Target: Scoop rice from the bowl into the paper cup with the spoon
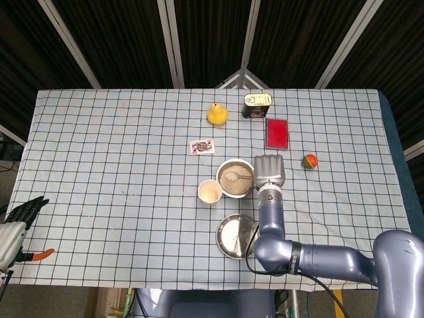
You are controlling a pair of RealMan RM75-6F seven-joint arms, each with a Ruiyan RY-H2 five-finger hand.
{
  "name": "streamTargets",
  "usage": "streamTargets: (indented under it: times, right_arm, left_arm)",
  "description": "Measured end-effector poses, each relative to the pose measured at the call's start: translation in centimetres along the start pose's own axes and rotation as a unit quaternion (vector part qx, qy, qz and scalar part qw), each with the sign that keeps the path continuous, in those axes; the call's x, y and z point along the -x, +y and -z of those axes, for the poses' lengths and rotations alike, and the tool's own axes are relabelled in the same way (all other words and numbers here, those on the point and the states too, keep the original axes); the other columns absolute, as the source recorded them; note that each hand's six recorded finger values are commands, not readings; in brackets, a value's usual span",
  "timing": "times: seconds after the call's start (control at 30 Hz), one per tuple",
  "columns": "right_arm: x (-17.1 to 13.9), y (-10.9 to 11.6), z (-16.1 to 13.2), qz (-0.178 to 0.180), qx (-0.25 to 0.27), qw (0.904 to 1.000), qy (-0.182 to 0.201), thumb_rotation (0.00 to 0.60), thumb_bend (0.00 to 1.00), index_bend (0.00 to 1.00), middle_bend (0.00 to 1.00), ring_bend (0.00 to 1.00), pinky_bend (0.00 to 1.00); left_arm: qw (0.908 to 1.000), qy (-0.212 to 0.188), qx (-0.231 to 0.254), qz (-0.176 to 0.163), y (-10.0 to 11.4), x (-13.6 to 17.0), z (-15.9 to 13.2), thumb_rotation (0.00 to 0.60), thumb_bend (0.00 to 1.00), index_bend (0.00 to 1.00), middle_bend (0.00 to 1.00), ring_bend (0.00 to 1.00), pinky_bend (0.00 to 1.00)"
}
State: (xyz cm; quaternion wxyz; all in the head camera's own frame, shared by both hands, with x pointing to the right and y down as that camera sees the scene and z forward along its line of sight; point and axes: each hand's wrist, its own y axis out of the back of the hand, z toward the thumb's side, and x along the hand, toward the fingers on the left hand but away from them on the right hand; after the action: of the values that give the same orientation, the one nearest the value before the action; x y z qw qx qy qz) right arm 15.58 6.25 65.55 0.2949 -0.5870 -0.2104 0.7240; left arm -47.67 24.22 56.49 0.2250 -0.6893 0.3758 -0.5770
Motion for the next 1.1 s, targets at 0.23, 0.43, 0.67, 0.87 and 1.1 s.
streamTargets:
  times: [0.23,0.43,0.67,0.87,1.1]
  right_arm:
    - [0.4,-0.5,0.1,-0.004,-0.003,1.0,-0.002,0.6,0.54,0.68,0.96,1.0,0.98]
    - [0.6,-0.5,0.4,-0.006,-0.001,1.0,-0.005,0.6,0.54,0.68,0.96,1.0,0.98]
    - [0.4,-0.1,0.4,-0.007,0.006,1.0,-0.003,0.6,0.54,0.68,0.96,1.0,0.98]
    - [-0.2,0.7,0.3,-0.003,0.007,1.0,-0.002,0.6,0.54,0.68,0.96,1.0,0.98]
    - [-1.4,1.6,0.0,0.0,0.01,0.9999,0.0,0.6,0.54,0.68,0.96,1.0,0.98]
  left_arm:
    - [1.0,0.001,0.0,0.0,0.0,0.0,0.0,0.6,0.02,0.0,0.0,0.0,0.0]
    - [1.0,0.001,-0.001,0.001,0.0,0.0,0.0,0.6,0.02,0.0,0.0,0.0,0.0]
    - [1.0,0.0,-0.002,0.001,-0.1,0.0,0.0,0.6,0.02,0.0,0.0,0.0,0.0]
    - [1.0,0.001,-0.002,0.0,0.0,0.0,0.0,0.6,0.02,0.0,0.0,0.0,0.0]
    - [1.0,-0.001,-0.001,0.0,0.0,0.0,-0.1,0.6,0.02,0.0,0.0,0.0,0.0]
